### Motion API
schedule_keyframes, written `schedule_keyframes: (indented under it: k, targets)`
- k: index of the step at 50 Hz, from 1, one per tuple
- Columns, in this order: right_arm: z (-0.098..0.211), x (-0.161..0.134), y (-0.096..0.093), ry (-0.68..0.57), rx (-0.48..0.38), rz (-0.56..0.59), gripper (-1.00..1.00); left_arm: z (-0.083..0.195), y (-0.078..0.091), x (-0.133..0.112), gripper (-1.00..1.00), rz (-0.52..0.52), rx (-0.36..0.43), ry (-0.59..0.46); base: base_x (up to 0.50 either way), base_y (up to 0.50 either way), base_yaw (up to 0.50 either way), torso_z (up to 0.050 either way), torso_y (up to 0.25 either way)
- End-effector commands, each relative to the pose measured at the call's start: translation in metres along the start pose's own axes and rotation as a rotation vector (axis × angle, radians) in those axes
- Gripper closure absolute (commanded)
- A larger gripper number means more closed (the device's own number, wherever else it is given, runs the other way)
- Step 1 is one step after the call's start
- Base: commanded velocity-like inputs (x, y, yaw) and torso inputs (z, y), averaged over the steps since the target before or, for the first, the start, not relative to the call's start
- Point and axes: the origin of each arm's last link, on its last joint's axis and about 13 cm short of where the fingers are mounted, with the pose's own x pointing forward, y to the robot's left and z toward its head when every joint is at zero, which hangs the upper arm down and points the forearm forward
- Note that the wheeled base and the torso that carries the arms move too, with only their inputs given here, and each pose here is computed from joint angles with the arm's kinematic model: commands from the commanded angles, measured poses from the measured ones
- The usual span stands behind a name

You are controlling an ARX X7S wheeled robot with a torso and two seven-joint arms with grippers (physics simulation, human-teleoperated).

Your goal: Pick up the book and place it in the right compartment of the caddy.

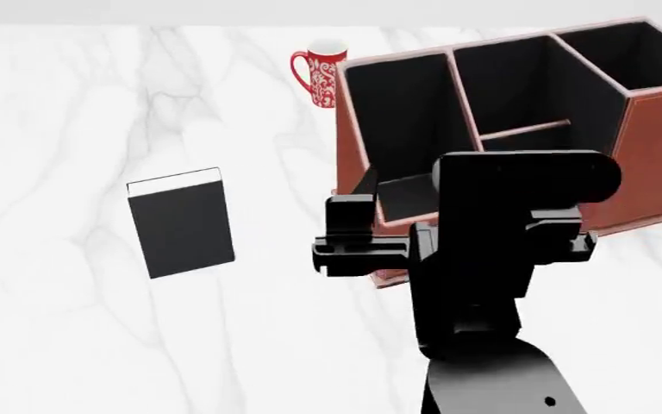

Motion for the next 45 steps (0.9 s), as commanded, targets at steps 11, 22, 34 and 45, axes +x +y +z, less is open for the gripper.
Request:
schedule_keyframes:
  k: [11, 22, 34, 45]
  targets:
    - [0.0715, 0.021, 0.0107, -0.02, -0.076, 0.015, -1.0, 0.0033, 0.0051, -0.0011, -1.0, 0.008, 0.007, -0.007, 0.11, 0.0, 0.0, 0.0, 0.0]
    - [0.0745, 0.0218, 0.0097, -0.027, -0.087, 0.02, -1.0, 0.0047, 0.0026, -0.0004, -1.0, 0.003, 0.006, -0.013, 0.5, 0.0, 0.0, 0.0, 0.0]
    - [0.0782, 0.0231, 0.0104, -0.031, -0.085, 0.033, -1.0, 0.0055, 0.0026, -0.0004, -1.0, 0.004, 0.015, -0.016, 0.5, 0.0, 0.0, 0.0, 0.0]
    - [0.0753, 0.0228, 0.0106, -0.013, -0.07, 0.045, -1.0, 0.0053, 0.0043, -0.0008, -1.0, 0.008, 0.016, -0.017, 0.5, 0.0, 0.0, 0.0, 0.001]
